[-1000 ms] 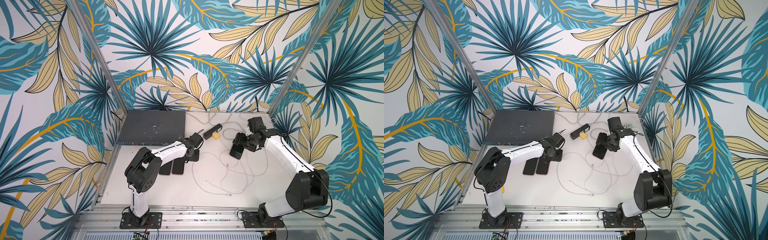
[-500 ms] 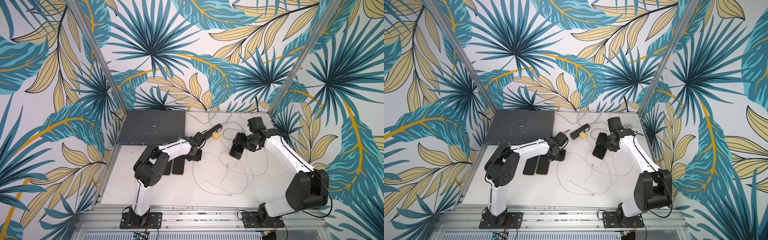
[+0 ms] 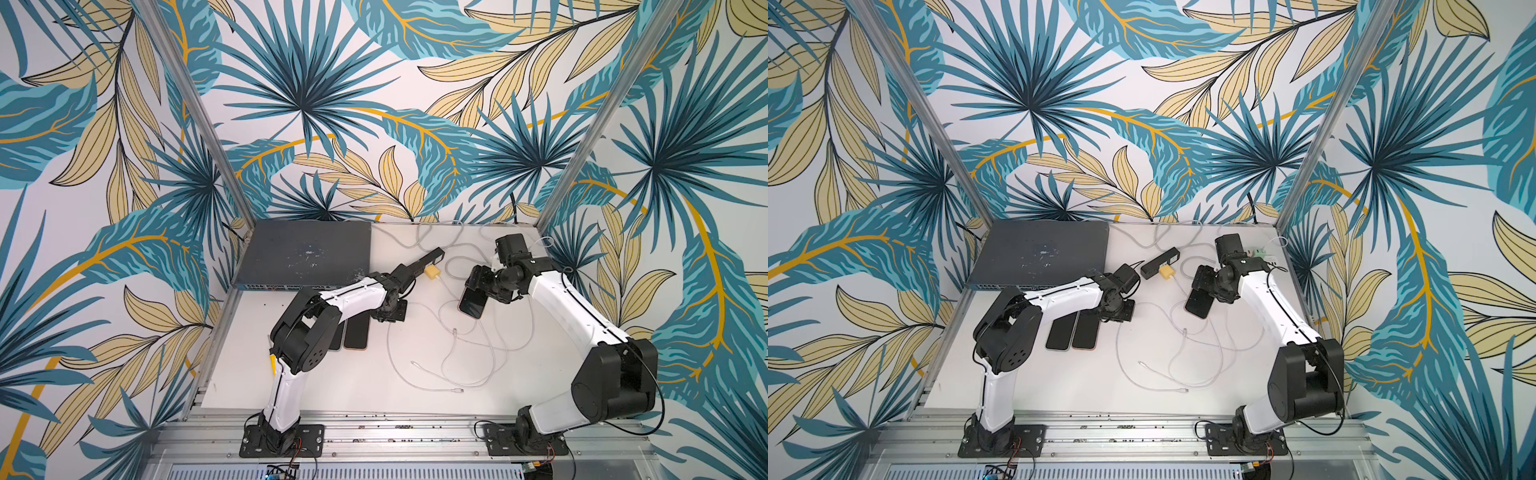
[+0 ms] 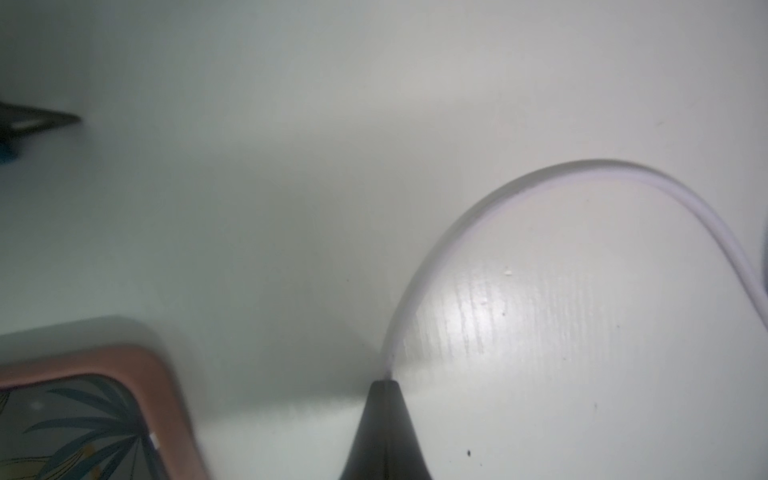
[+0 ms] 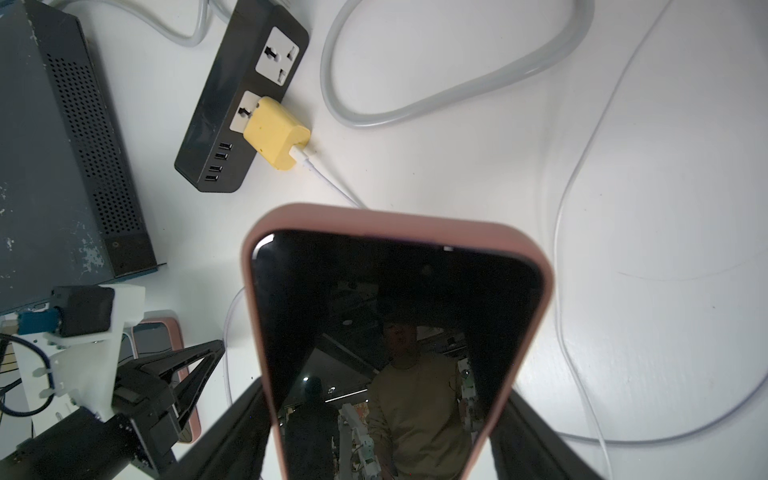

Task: Unplug the charging cable from the phone
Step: Adjust the charging cable at the center of the board.

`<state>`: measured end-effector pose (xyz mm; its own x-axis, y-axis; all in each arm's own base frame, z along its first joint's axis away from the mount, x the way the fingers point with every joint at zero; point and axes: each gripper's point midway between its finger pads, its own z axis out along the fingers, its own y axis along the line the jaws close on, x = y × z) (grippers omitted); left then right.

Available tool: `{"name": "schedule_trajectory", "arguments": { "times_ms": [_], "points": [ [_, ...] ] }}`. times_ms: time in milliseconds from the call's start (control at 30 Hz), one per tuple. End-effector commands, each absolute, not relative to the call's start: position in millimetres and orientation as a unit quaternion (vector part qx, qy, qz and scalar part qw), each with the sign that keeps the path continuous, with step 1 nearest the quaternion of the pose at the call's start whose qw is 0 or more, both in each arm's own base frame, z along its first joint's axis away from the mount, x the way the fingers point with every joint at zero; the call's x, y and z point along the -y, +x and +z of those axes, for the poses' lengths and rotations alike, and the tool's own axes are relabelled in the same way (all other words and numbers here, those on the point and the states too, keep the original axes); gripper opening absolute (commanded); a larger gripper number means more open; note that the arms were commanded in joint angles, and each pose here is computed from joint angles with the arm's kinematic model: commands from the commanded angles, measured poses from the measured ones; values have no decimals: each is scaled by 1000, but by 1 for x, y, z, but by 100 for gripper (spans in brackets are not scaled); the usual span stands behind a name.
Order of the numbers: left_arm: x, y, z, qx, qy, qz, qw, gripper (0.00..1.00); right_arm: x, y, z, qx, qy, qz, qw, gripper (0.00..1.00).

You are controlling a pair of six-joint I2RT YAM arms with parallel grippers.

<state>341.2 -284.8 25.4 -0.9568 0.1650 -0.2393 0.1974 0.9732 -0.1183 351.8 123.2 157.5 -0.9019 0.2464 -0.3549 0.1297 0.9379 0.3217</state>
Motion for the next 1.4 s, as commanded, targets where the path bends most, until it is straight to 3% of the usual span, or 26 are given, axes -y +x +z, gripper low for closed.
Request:
{"name": "schedule_trajectory", "arguments": {
  "times_ms": [0,700,767,900,1367],
  "points": [
    [305,325,8,-988,109,-76,84,0,-124,351,162,-960,102,155,210,67],
    [413,338,10,-973,121,-179,84,0,-123,352,170,-957,108,157,219,67],
    [411,338,10,-973,124,-176,86,7,-122,352,169,-957,108,157,218,67],
    [403,337,12,-974,125,-170,87,34,-124,351,168,-957,108,161,216,67],
    [379,339,89,-962,117,-198,144,52,-128,355,183,-955,102,166,223,66]
  ]
}}
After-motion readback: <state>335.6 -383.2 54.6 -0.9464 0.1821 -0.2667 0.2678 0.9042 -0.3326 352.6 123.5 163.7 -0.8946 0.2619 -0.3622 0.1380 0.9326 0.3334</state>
